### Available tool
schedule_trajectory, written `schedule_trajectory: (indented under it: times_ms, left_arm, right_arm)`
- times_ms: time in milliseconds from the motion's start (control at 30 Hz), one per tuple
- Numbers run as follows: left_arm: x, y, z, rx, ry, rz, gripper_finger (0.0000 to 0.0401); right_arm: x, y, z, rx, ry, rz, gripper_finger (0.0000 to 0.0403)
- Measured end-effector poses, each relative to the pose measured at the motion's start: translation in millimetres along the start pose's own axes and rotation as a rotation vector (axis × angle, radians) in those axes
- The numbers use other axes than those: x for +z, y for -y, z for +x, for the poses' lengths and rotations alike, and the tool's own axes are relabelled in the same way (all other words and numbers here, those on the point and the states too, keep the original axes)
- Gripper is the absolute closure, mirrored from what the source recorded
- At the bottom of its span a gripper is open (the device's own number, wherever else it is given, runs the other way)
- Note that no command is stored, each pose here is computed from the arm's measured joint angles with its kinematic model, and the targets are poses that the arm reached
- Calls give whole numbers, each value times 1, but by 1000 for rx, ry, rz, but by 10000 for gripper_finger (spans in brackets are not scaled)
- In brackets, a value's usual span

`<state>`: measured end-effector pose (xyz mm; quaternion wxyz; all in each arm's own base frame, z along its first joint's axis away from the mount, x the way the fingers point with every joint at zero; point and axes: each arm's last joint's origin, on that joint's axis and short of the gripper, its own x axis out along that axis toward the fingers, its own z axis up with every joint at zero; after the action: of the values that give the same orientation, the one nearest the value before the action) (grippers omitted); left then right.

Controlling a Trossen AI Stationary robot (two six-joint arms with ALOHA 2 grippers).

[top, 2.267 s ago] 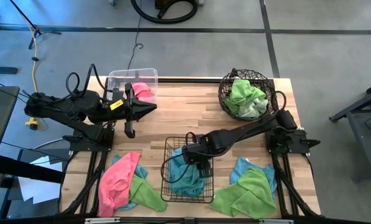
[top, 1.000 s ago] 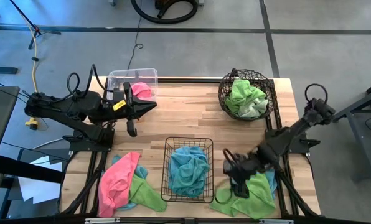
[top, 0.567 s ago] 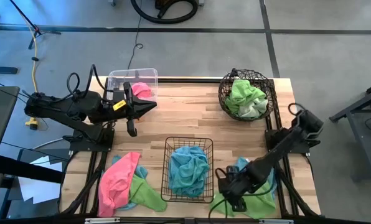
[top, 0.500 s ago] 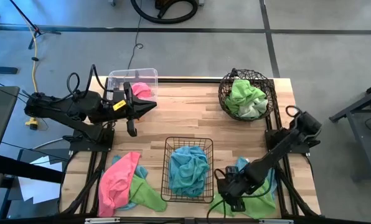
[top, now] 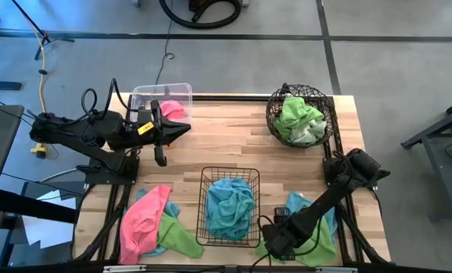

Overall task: Sort microfiber towel by color & place in baskets
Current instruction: Put the right green towel into the top right basket

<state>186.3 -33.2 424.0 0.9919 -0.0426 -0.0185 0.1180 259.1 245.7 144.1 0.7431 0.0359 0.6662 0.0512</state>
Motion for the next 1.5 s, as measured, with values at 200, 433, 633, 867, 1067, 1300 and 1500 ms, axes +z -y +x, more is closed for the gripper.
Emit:
schedule_trajectory:
  times_ms: [200, 433, 633, 867, 1067, 1300, 1500]
  left_arm:
    - [0, 0, 0, 0, 0, 0, 401]
    - [0, 0, 0, 0, 0, 1, 401]
    - [0, 0, 0, 0, 0, 33, 401]
    - [0, 0, 0, 0, 0, 40, 401]
    - [0, 0, 0, 0, 1, 65, 401]
    - [0, 0, 0, 0, 0, 69, 401]
    - [0, 0, 0, 0, 1, 68, 401]
  right_arm:
    - [-3, -4, 5, -39, 21, 10, 109]
    - [-3, -3, 6, -42, 14, -26, 197]
    - [-3, -5, 2, 38, -17, -8, 383]
    - [-5, -4, -47, 133, 75, 11, 397]
    - [-11, 18, -112, 119, 274, 38, 399]
    - [-26, 49, -180, 169, 487, 0, 400]
    - [-39, 70, -221, 244, 638, 21, 401]
